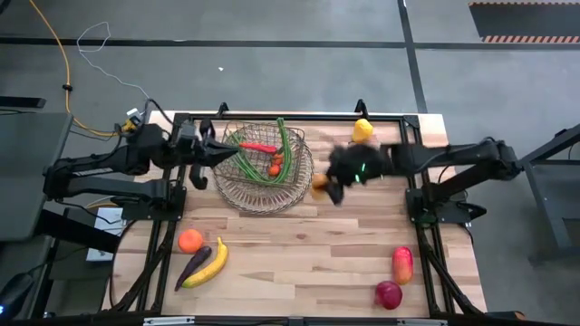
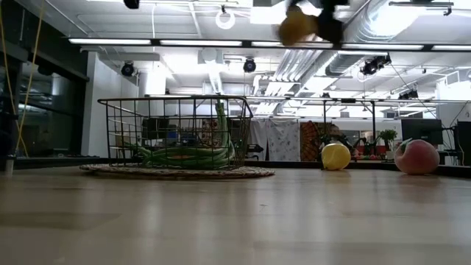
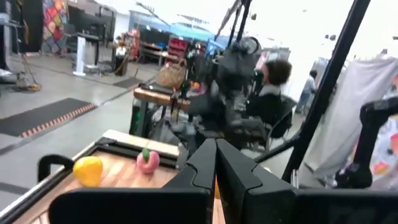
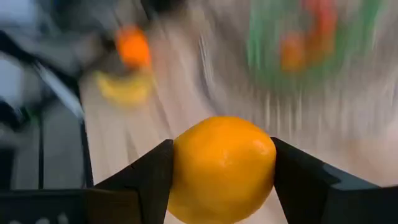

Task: Build produce basket
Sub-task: Put the yellow lemon into the wire basket

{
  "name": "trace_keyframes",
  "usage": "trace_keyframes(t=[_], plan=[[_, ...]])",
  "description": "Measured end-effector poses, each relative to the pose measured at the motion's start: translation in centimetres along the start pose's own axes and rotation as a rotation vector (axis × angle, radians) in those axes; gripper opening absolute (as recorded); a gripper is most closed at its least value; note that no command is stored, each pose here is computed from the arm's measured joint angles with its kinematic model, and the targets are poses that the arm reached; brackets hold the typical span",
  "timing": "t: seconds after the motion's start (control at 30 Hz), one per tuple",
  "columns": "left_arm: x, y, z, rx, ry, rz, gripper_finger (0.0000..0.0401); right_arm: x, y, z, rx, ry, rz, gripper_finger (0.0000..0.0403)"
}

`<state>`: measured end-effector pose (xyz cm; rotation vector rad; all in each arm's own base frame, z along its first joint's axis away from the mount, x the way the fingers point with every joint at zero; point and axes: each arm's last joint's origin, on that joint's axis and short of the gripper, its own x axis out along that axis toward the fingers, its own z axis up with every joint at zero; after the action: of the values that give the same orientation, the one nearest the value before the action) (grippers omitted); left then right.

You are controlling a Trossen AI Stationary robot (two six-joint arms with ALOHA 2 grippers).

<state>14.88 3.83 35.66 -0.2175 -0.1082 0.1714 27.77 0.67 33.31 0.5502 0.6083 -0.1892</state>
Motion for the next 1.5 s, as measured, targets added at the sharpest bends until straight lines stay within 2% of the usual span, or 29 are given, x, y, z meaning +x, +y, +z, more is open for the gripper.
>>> trace_keyframes(t=[0.13, 0.23, 0.37, 0.63, 0.77, 1.03, 1.17, 1.33, 1.5], plan=[[-1.1, -0.2, 0.6, -0.004, -0.041, -0.001, 0.0000, -1.1, -0.3, 4.8, -0.183, -0.341, 0.067, 0.0221], [-1.2, -0.1, 0.7, -0.012, -0.054, 0.030, 0.0000, -1.4, -0.5, 6.6, -0.273, -0.502, 0.078, 0.0221], [-0.7, 0.0, 0.4, -0.050, -0.038, 0.038, 0.0000, -1.5, -0.7, 7.2, -0.305, -0.542, 0.085, 0.0221], [0.0, 0.1, 0.3, -0.038, -0.043, 0.059, 0.0011, -1.5, -0.6, 7.1, -0.311, -0.541, 0.105, 0.0221], [1.1, 0.3, 0.1, -0.041, -0.037, 0.063, 0.0056, -1.5, -0.6, 7.2, -0.310, -0.545, 0.113, 0.0221], [3.6, 0.0, 1.1, -0.054, 0.023, -0.002, 0.0214, -1.6, -0.5, 7.2, -0.318, -0.550, 0.142, 0.0221], [4.4, 0.0, 1.7, -0.084, 0.036, 0.003, 0.0275, -1.6, -0.4, 7.2, -0.319, -0.549, 0.147, 0.0221], [5.1, 0.1, 1.4, -0.158, 0.083, 0.020, 0.0322, -1.6, -0.3, 7.1, -0.322, -0.546, 0.160, 0.0221], [6.7, 0.6, 0.0, -0.229, 0.140, 0.053, 0.0340, -1.1, 0.4, 7.3, -0.334, -0.584, 0.190, 0.0221]])
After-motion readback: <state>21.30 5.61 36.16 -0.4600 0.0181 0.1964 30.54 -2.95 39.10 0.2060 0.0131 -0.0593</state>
